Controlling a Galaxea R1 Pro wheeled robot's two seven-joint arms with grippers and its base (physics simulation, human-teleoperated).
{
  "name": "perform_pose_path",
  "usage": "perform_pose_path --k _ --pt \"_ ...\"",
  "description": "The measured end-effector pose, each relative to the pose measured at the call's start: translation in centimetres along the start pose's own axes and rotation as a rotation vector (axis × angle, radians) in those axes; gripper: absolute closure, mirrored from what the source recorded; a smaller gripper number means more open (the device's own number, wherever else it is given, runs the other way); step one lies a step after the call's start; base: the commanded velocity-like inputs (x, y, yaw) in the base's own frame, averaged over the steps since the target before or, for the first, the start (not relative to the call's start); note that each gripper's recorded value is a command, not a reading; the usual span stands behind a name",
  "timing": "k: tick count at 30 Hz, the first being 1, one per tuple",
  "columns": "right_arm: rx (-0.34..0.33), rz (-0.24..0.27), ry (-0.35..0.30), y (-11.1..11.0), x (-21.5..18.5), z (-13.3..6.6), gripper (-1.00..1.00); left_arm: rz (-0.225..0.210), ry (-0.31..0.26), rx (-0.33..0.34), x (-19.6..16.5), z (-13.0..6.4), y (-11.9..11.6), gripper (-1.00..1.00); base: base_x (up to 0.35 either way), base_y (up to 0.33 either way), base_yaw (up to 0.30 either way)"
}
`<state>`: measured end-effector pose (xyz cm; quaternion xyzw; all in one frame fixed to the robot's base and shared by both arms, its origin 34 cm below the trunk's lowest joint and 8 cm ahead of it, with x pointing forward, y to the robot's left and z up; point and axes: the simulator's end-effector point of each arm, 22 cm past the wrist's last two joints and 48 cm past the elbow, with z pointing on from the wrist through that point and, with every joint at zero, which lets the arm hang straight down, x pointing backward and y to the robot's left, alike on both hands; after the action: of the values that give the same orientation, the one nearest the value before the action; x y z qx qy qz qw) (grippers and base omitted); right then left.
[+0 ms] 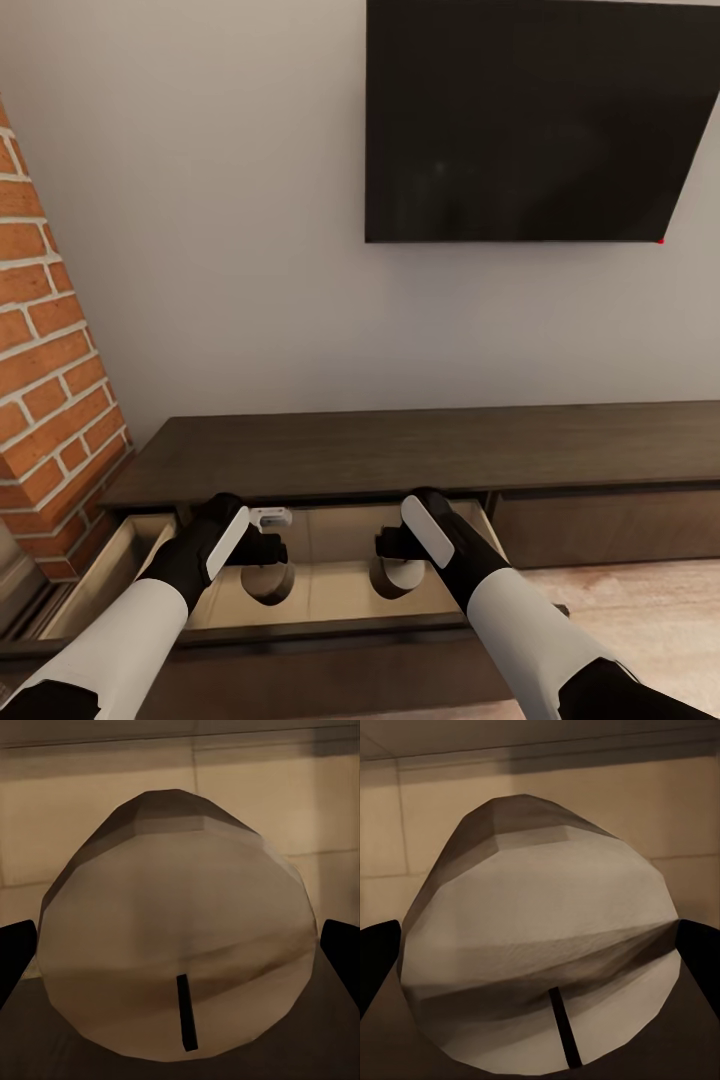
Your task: Place each of the two pumpkins and all three candles from the living room inside a cabinet in the living room (use any cabinet), then make sure every cabinet is closed, and position the cauldron so it is next to a table in the living room.
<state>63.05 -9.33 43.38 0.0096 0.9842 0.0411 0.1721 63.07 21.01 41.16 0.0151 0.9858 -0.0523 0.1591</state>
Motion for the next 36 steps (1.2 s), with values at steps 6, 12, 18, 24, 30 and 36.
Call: perform_pose_path --k 6,12,18,24,30,36 --pt "0.001 -0.001 0.0 0.0 0.0 0.0 1.0 0.0 0.0 -0.001 0.0 0.0 0.0 1.0 0.094 0.001 0.0" --pt "0.0 -0.002 0.001 0.0 0.0 0.0 1.0 0.001 -0.001 -0.002 0.0 0.0 0.0 1.0 0.011 0.0 0.0" --pt "-0.015 0.0 0.023 0.2 0.6 1.1 1.0 -0.001 0.02 -0.003 0.5 1.0 0.2 1.0 0.001 0.0 0.0" --pt "-0.018 0.0 0.026 0.3 0.7 1.3 1.0 -0.002 0.023 -0.002 0.6 1.2 0.2 1.0 0.0 0.0 0.0" --pt "-0.019 0.0 0.026 0.3 0.7 1.3 1.0 -0.001 0.023 -0.003 0.6 1.2 0.2 1.0 0.0 -0.048 0.0" --pt "-0.017 -0.001 0.027 0.2 0.7 1.3 1.0 -0.003 0.023 0.001 0.6 1.2 0.1 1.0 0.0 -0.143 0.0"
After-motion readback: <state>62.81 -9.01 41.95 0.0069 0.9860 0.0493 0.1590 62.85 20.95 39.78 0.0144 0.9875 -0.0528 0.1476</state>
